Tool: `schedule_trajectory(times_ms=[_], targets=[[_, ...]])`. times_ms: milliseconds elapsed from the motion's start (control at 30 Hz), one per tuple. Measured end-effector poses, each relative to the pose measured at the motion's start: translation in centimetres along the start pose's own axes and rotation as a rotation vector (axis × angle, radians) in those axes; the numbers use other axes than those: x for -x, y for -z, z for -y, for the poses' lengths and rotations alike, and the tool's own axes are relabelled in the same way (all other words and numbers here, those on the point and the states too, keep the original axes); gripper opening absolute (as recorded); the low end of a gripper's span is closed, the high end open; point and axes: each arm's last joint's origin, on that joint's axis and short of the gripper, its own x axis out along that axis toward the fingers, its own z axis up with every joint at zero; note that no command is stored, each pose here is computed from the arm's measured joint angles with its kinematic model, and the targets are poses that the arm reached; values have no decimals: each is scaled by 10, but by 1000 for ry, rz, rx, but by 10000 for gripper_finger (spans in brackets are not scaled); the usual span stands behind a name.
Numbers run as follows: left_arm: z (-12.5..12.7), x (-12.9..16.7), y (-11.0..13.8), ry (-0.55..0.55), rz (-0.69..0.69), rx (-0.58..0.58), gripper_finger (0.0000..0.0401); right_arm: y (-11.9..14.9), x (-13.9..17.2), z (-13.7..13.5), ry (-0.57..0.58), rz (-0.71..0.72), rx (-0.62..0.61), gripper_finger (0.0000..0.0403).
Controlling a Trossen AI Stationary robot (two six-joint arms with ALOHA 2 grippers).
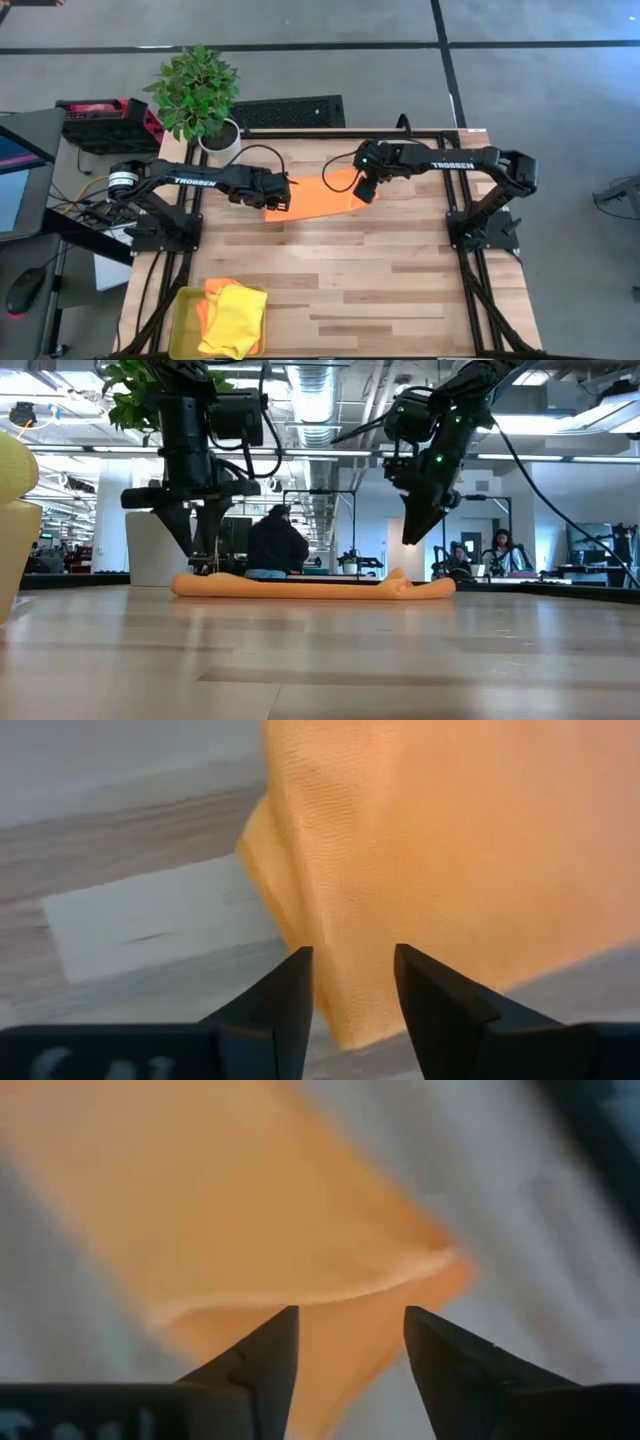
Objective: Fold microfiber towels
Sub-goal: Fold the orange microfiber towel
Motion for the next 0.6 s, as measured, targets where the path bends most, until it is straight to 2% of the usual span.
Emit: schedule_trajectory(times_ms=[100, 167, 267, 400, 467, 600], targets=[[2, 5, -1, 19, -5, -55, 135, 7, 1, -6, -145, -70, 108, 211], [5, 11, -1, 31, 1, -79, 135, 13, 2, -13, -220, -115, 252, 212], [9, 17, -3, 60, 15, -100, 135, 21, 0, -24, -260, -150, 471, 211], [13, 23, -7, 75, 32, -100, 135, 29, -7, -34, -267, -95, 662, 205], [15, 25, -8, 84, 40, -107, 135, 33, -11, -35, -246, -97, 705, 203], [17, 29, -9, 96, 48, -137, 135, 37, -18, -31, -101, -93, 723, 196]])
